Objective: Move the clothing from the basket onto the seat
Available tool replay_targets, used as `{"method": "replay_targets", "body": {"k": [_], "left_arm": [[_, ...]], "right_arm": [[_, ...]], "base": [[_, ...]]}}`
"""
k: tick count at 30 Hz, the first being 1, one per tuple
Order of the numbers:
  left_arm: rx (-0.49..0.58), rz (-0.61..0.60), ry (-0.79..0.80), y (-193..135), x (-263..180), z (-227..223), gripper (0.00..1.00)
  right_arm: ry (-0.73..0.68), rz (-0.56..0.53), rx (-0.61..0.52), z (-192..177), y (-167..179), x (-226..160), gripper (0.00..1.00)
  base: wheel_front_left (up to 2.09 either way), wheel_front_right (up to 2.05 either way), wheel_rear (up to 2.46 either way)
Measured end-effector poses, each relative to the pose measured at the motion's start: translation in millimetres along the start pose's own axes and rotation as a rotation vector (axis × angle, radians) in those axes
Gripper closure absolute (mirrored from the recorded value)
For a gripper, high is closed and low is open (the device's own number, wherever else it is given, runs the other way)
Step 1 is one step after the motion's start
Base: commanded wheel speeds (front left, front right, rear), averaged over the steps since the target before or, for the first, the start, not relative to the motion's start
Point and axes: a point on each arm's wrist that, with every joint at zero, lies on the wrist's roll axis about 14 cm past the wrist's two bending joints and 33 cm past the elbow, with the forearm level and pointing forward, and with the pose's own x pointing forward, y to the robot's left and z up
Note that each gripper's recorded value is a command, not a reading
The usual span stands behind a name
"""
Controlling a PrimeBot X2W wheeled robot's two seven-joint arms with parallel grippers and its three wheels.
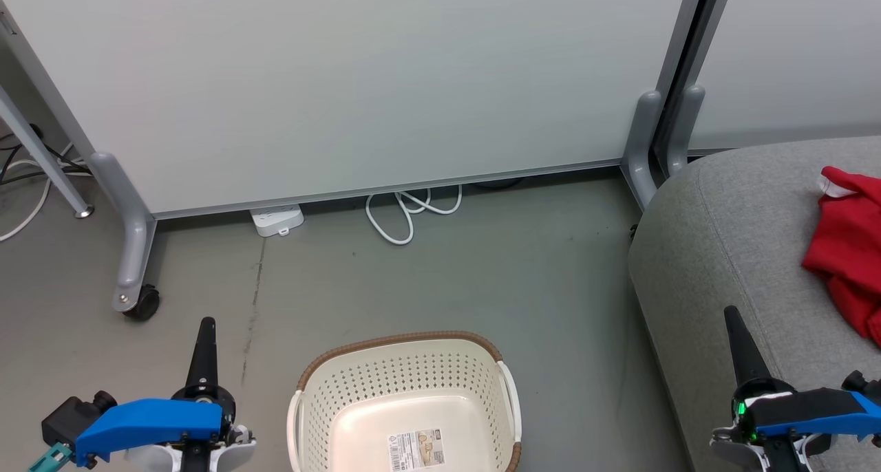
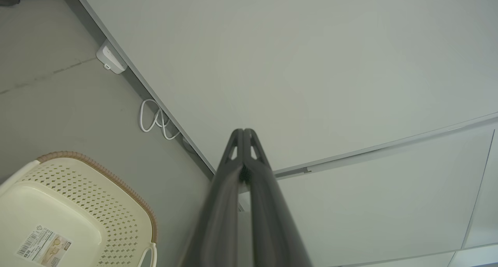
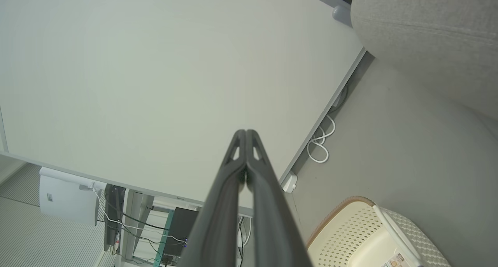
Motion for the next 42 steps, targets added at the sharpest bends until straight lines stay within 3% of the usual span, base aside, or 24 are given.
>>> {"method": "replay_targets", "body": {"k": [42], "left_arm": [[-0.325,-0.066,0.015,-19.3,7.5,7.9,1.0]], "right_arm": [[-0.003,0.057,0.344,11.8,13.8,-1.1,1.0]], "base": [[0.0,0.0,0.0]]}}
